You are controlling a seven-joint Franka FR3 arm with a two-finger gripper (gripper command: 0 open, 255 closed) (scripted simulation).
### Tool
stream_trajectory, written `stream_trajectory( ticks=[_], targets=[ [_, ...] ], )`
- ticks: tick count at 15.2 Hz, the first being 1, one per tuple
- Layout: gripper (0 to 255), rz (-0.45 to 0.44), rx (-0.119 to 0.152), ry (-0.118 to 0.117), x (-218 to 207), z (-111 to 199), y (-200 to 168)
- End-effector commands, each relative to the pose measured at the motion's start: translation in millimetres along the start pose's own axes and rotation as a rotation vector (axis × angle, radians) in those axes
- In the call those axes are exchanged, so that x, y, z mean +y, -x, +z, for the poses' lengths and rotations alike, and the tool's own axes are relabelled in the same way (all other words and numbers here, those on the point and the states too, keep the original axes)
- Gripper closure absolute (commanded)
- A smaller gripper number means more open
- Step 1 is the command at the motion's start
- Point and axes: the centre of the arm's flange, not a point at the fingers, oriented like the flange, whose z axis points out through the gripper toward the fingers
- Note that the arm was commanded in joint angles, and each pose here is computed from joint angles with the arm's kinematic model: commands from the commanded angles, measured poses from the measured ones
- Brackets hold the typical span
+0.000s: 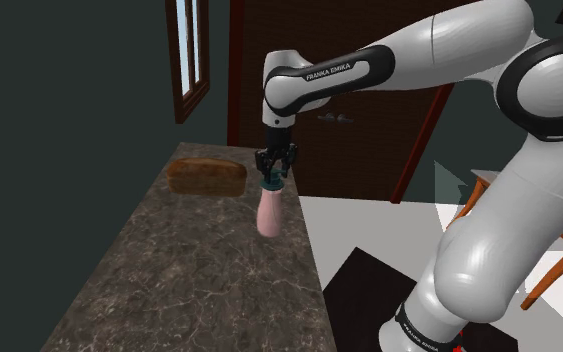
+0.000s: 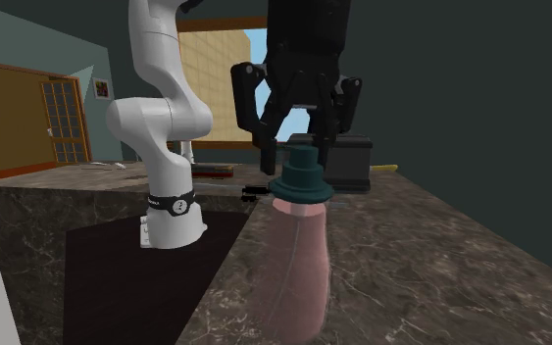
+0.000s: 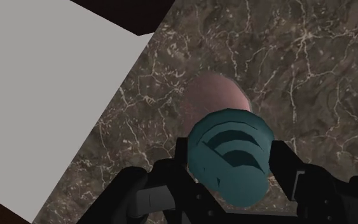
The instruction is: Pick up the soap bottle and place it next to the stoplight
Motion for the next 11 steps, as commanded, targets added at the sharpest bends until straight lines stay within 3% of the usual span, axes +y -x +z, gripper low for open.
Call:
stream_trajectory(
  ticks=[1, 11],
  targets=[
    [255, 0.0, 0.0, 0.0, 0.7, -9.7, 1.1],
    [255, 0.0, 0.0, 0.0, 2.0, -62.3, 6.1]
  ],
)
